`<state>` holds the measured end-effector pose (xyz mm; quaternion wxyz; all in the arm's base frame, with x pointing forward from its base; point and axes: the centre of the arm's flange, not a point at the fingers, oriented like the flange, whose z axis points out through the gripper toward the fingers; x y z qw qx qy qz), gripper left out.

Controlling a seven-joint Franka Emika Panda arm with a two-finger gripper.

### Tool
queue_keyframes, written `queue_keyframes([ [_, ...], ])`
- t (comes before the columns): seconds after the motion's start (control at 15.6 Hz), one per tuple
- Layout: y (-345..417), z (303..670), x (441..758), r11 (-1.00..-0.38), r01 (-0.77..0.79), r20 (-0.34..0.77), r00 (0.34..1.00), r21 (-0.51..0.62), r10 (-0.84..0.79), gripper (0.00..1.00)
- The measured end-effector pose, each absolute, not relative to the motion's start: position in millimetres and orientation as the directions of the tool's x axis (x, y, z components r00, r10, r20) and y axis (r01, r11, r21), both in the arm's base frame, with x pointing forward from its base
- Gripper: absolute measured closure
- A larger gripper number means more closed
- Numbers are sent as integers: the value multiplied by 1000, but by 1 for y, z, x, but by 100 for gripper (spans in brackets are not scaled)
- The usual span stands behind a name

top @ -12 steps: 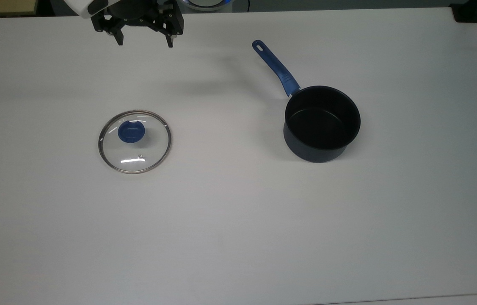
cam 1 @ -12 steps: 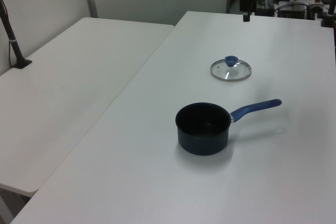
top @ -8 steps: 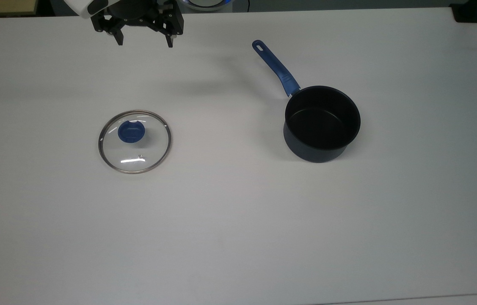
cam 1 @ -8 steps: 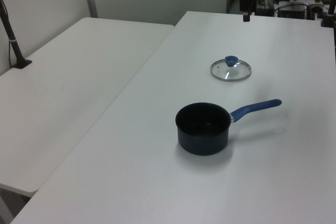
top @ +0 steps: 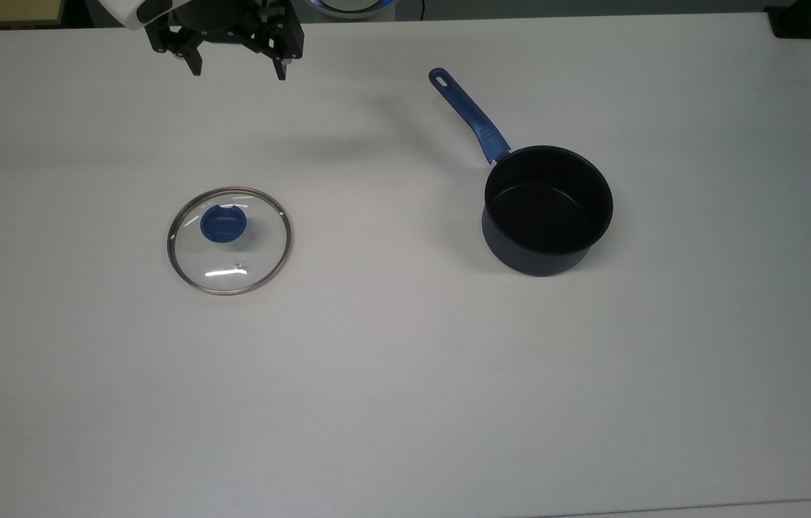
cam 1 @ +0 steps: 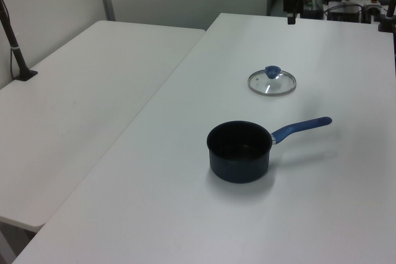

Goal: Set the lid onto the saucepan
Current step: 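Move the open gripper over the glass lid's blue knob, then lower the gripper and close it on the blue knob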

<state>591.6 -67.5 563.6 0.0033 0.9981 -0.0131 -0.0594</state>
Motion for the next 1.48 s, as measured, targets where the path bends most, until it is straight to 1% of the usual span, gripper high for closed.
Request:
queue_keyframes([
  [0.19,-77,563,592,-999,-42,-111,993,9,-43,0],
  [0.32,-94,561,597,-998,-67,-74,995,13,-68,0],
  [0.45,-115,551,600,-996,-82,-67,994,15,-83,0],
  [0.96,-179,488,621,-998,-53,-55,997,21,-54,0],
  [1.29,-165,445,637,-999,-25,-65,998,22,-26,2],
  [1.48,-148,415,648,-999,7,-91,996,46,2,2],
])
